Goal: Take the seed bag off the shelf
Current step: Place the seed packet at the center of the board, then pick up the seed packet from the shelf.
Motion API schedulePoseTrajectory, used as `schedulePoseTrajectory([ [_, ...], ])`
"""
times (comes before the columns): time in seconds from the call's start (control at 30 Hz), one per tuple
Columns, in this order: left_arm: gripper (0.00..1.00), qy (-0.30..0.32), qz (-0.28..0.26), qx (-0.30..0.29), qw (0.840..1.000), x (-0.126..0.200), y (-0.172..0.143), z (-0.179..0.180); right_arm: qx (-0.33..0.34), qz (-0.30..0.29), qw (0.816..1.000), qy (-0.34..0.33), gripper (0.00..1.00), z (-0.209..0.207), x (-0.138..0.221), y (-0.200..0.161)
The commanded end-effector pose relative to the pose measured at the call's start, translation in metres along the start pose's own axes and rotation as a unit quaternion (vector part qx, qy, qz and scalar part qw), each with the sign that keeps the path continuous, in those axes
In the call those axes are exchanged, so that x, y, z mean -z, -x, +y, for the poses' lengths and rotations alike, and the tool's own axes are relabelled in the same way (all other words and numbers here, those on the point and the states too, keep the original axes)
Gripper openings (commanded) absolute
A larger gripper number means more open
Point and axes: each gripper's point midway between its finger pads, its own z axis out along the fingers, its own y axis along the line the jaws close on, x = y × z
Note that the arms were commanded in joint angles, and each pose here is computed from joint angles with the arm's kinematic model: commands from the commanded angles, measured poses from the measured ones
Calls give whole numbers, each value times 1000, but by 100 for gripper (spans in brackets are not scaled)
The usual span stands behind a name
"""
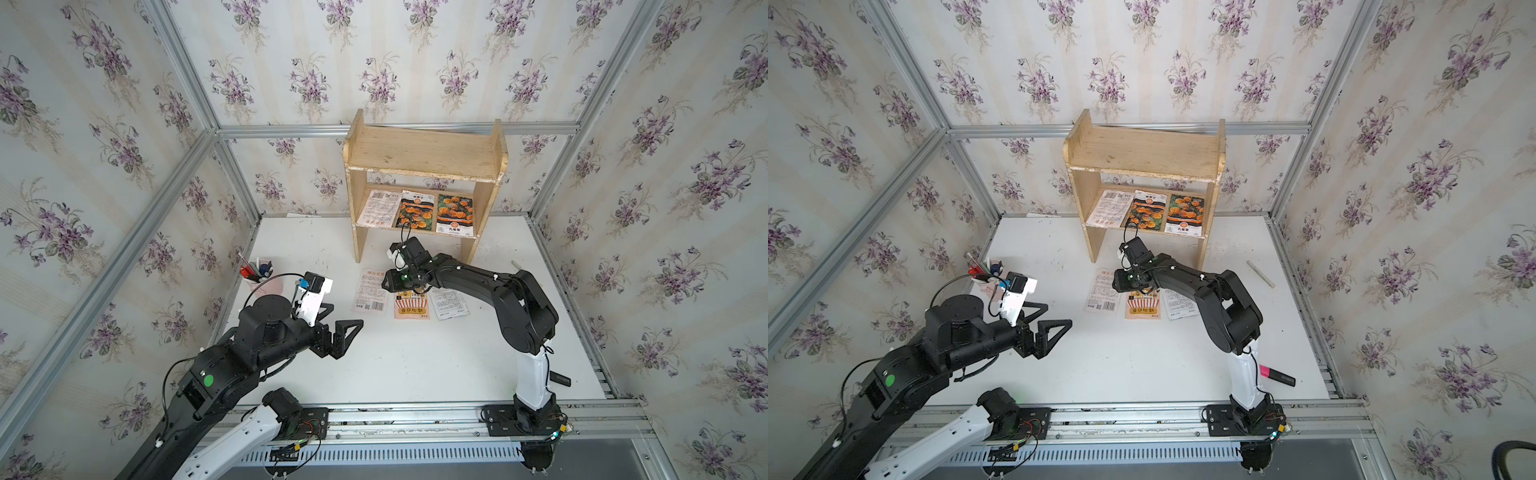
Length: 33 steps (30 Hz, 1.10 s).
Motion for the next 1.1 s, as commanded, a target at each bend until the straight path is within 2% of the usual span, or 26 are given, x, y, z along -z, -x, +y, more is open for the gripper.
schedulePoseTrajectory([
  [0.0, 99, -8, -14, -3, 1000, 1, 7, -3, 11, -17, 1000, 0, 44, 3, 9, 6],
  [0.2, 100, -6, -13, -5, 1000, 1, 6, -2, 29, -45, 997, 46, 45, 23, 40, 1],
  [0.4, 100, -6, -11, -4, 1000, -2, 5, -2, 38, -91, 994, 53, 45, 29, 89, -6],
  [0.63, 99, 1, -8, -2, 1000, -5, 6, 0, 49, -180, 982, -13, 47, 18, 153, 6],
  [0.87, 100, -2, -4, 0, 1000, -10, 6, -1, 45, -280, 955, -88, 63, 6, 211, 40],
  [1.07, 100, -5, -5, -4, 1000, -8, 5, -2, 22, -347, 928, -132, 61, -11, 245, 75],
])
